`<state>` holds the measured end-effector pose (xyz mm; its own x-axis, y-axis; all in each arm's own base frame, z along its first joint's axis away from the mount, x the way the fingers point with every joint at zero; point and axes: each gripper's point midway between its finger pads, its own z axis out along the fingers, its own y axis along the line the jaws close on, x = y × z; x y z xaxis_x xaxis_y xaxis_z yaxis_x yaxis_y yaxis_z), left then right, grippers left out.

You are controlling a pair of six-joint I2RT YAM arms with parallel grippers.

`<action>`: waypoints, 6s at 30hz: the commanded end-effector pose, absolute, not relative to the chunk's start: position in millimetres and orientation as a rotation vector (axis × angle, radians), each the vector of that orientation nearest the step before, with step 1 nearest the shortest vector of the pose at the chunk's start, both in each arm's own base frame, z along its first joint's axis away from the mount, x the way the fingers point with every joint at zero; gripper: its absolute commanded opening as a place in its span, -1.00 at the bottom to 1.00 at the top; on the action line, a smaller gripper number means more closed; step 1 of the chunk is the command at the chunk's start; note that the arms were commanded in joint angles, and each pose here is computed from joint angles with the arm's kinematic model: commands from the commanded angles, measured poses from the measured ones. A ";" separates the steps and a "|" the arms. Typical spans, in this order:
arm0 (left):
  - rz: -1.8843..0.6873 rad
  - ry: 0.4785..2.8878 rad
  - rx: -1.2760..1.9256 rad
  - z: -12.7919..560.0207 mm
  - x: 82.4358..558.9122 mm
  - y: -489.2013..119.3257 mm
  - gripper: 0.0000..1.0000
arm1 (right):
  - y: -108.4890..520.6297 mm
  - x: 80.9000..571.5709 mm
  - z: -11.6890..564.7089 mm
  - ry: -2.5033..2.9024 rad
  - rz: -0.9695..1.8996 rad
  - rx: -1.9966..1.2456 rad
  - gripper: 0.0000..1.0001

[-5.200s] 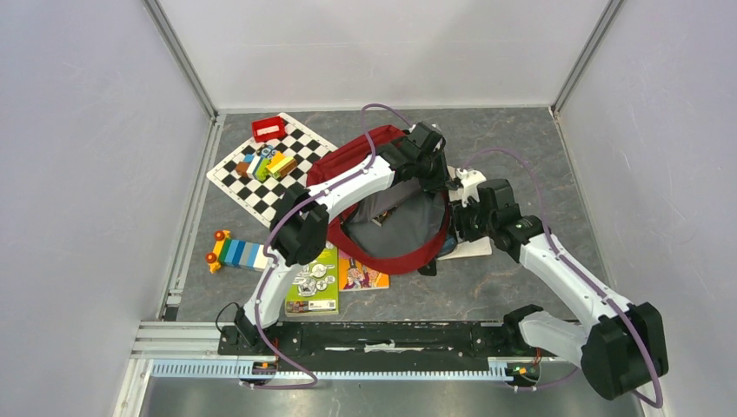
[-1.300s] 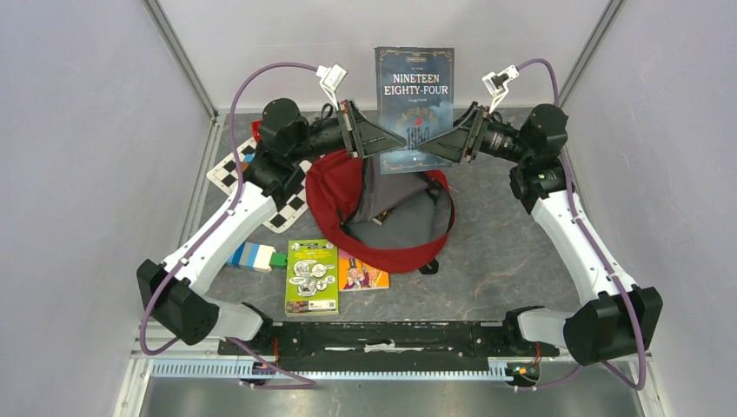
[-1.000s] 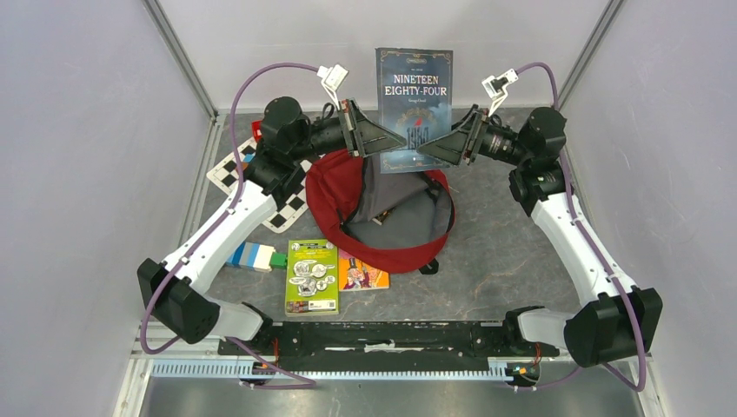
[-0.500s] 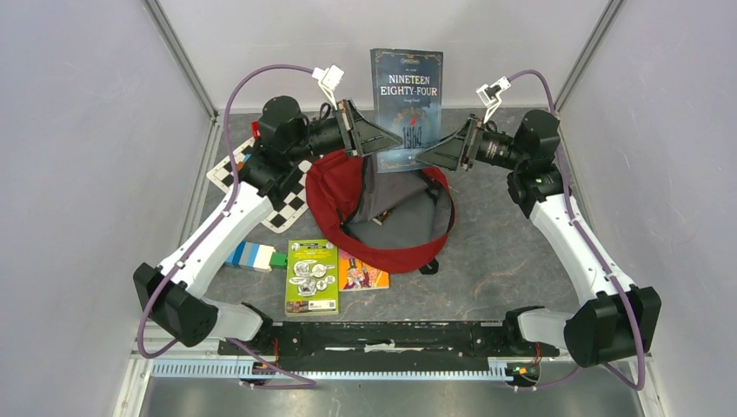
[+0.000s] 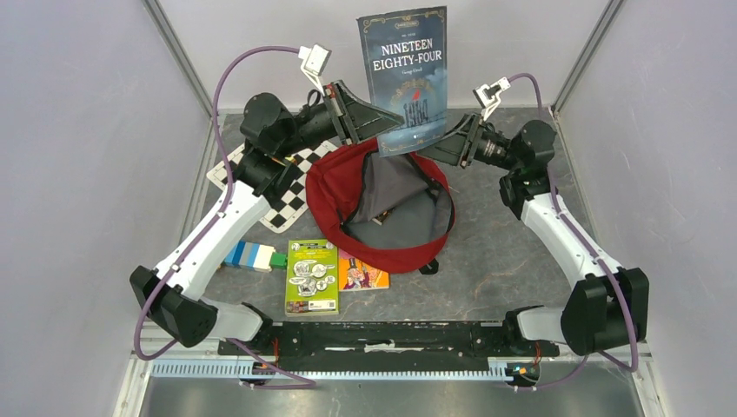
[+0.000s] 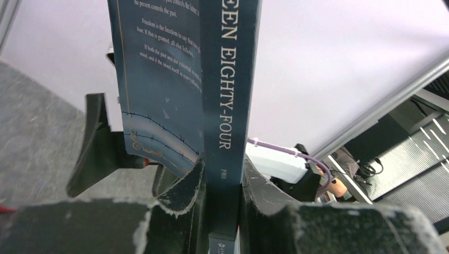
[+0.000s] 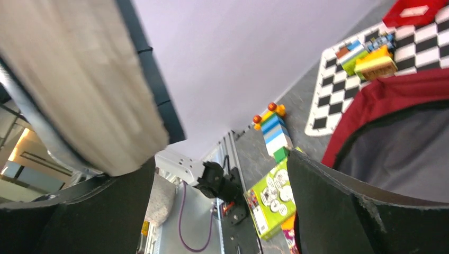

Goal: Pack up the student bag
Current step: Pick up the book from the center of the board, then place the book in the student bag.

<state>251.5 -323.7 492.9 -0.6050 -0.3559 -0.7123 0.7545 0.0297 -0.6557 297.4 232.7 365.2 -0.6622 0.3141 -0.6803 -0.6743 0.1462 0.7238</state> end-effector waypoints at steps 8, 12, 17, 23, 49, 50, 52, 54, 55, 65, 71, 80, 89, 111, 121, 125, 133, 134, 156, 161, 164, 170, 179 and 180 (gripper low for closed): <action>-1.740 1.179 0.472 559.0 209.7 -304.8 -0.96 | 227.3 258.3 459.0 1.242 1.714 -0.522 0.96; -1.693 1.194 0.323 553.5 233.2 -301.4 -0.96 | 225.4 248.4 465.2 1.208 1.702 -0.553 0.96; -1.737 1.211 0.321 548.9 242.2 -311.2 -0.96 | 223.5 242.9 474.9 1.166 1.691 -0.560 0.96; -1.718 1.257 0.296 532.1 251.5 -315.0 -0.96 | 220.5 237.7 492.8 1.101 1.689 -0.560 0.96; -1.515 1.380 0.245 473.7 270.9 -307.1 -0.96 | 215.7 266.4 476.2 1.239 1.637 -0.392 0.96; -1.533 1.382 0.266 474.1 269.1 -310.1 -0.96 | 216.3 270.4 473.3 1.260 1.622 -0.388 0.95; -1.568 1.393 0.310 470.2 267.1 -318.0 -0.96 | 217.8 283.7 461.1 1.331 1.566 -0.375 0.83; -1.608 1.414 0.369 465.4 263.1 -326.3 -0.96 | 218.3 293.1 451.8 1.382 1.514 -0.374 0.67; -1.629 1.426 0.399 462.5 260.1 -329.9 -0.96 | 218.5 295.5 449.4 1.396 1.500 -0.375 0.53; -1.451 1.635 0.447 419.2 276.0 -331.4 0.01 | 204.1 325.8 412.2 1.556 1.291 -0.250 -1.00; -1.012 1.964 0.242 332.8 324.0 -294.1 0.99 | 155.8 345.4 325.2 1.883 0.985 0.182 -1.00; -0.870 2.365 -0.004 209.1 338.5 -267.3 0.99 | 147.0 304.2 238.9 2.055 1.042 0.529 -1.00; -0.712 2.487 -0.020 158.2 366.8 -268.7 0.99 | 155.8 278.5 205.1 2.168 1.118 0.644 -1.00; -1.139 2.059 0.098 275.6 385.0 -319.6 -0.96 | 189.0 272.2 196.8 2.164 1.272 0.739 -1.00; -1.305 1.967 0.043 303.7 378.0 -329.4 -0.96 | 194.7 299.3 216.5 2.005 1.342 0.748 -1.00; -1.322 1.984 0.036 301.1 375.6 -330.5 -0.96 | 195.0 315.5 209.2 1.992 1.308 0.746 -1.00; -1.319 2.001 -0.002 291.0 371.3 -326.4 -0.96 | 196.2 360.3 185.3 1.998 1.154 0.719 -1.00; -1.326 2.002 -0.010 289.8 371.1 -326.3 -0.96 | 201.1 362.2 179.1 2.030 1.143 0.714 -1.00; -1.353 1.999 -0.093 280.0 382.4 -320.9 -0.96 | 302.3 413.9 84.8 2.295 0.811 0.405 -0.44; -1.283 2.068 -0.208 253.8 392.8 -301.4 -0.96 | 278.1 412.7 75.9 2.311 0.615 0.296 0.28; -1.253 2.098 -0.265 237.9 396.2 -290.8 -0.96 | 262.7 408.0 74.2 2.321 0.506 0.196 0.47; -1.197 2.147 -0.328 217.6 397.8 -275.1 -0.96 | 243.7 404.7 88.4 2.279 0.399 0.091 0.50; -1.163 2.166 -0.351 208.0 398.8 -265.2 -0.96 | 273.2 404.0 83.4 2.279 0.563 -0.023 0.08; -1.157 2.166 -0.356 206.6 399.6 -263.1 -0.96 | 278.0 404.5 77.7 2.294 0.584 -0.026 0.06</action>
